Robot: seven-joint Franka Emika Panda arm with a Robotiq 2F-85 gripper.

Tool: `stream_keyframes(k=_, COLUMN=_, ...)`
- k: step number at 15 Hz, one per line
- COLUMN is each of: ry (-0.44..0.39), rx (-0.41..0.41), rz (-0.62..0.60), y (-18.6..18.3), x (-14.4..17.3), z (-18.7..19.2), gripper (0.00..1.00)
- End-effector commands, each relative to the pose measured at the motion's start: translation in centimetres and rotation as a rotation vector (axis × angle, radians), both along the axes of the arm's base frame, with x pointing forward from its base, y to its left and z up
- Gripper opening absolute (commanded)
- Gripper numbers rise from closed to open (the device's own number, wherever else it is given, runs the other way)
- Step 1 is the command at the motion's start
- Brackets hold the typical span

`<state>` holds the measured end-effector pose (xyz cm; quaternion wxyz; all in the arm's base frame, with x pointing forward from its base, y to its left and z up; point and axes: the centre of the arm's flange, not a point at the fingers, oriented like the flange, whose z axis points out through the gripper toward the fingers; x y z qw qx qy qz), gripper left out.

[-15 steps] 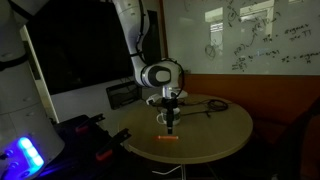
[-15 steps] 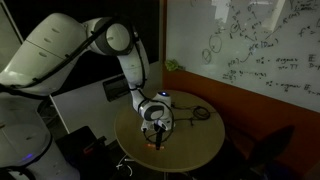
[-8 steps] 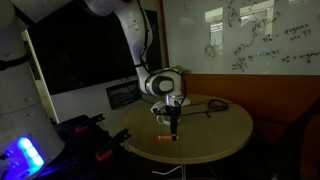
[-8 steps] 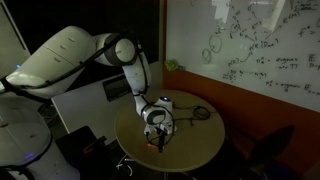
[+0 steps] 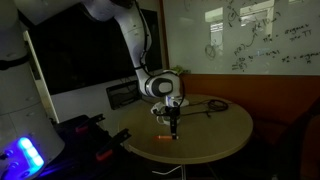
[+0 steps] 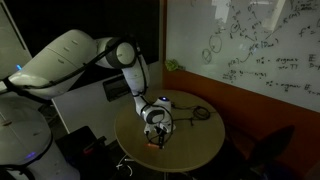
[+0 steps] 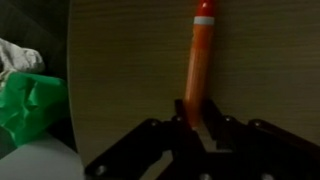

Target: Put the marker in the mug

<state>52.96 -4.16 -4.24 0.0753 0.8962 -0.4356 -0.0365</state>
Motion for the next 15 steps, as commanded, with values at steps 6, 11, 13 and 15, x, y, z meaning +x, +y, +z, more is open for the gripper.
stream_keyframes(k=6, ry=0.006, rx=-0.104, rz=-0.067, y=-0.4, x=-0.7, z=1.8, gripper=0.05)
stream_keyframes(k=11, ry=-0.004, rx=-0.321, rz=-0.209, y=0.1, x=-0.7, z=6.1, gripper=0.05)
stream_keyframes(k=13, ry=-0.014, rx=-0.384, rz=-0.233, y=1.5, x=-0.2, z=8.1, gripper=0.05)
stream_keyframes(k=15, ry=-0.039, rx=-0.476, rz=-0.265, y=3.4, x=0.5, z=9.7, gripper=0.05)
